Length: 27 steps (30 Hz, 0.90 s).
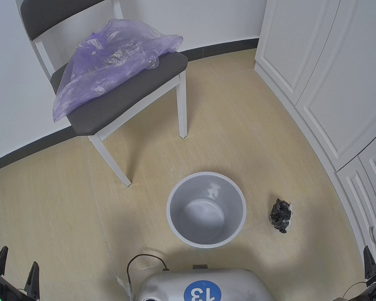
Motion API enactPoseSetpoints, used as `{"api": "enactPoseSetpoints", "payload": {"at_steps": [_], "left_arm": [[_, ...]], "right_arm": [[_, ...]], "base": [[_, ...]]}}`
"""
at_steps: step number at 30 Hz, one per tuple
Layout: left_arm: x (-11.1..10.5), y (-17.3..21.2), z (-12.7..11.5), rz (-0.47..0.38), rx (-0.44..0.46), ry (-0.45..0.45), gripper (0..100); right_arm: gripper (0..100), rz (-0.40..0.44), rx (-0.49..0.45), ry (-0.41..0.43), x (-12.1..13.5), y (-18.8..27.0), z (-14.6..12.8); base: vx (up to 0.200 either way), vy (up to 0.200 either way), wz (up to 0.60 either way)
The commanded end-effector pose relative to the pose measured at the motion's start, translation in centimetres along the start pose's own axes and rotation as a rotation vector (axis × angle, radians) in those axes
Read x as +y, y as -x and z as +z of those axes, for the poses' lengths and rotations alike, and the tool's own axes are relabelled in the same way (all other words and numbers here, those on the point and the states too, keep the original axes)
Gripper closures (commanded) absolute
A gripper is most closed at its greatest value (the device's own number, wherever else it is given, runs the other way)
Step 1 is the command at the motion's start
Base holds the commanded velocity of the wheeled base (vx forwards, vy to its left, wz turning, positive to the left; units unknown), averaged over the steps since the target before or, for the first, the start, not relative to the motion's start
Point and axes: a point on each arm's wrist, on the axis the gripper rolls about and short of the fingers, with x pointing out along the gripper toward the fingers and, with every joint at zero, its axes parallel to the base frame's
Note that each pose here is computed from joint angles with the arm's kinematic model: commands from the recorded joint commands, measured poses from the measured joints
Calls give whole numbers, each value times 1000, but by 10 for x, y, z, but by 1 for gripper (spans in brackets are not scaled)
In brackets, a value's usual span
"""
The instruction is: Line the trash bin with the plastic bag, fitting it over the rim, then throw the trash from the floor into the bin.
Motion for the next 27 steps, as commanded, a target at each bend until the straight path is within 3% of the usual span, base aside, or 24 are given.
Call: {"api": "enactPoseSetpoints", "payload": {"at_steps": [1, 27], "left_arm": [[0, 0, -5, 0, 2, 0, 0], [0, 0, -5, -17, 2, 22, 0]], "right_arm": [[0, 0, 1, 0, 0, 0, -5], [0, 17, 3, 13, 0, 0, -5]], "base": [[0, 0, 0], [0, 0, 0]]}}
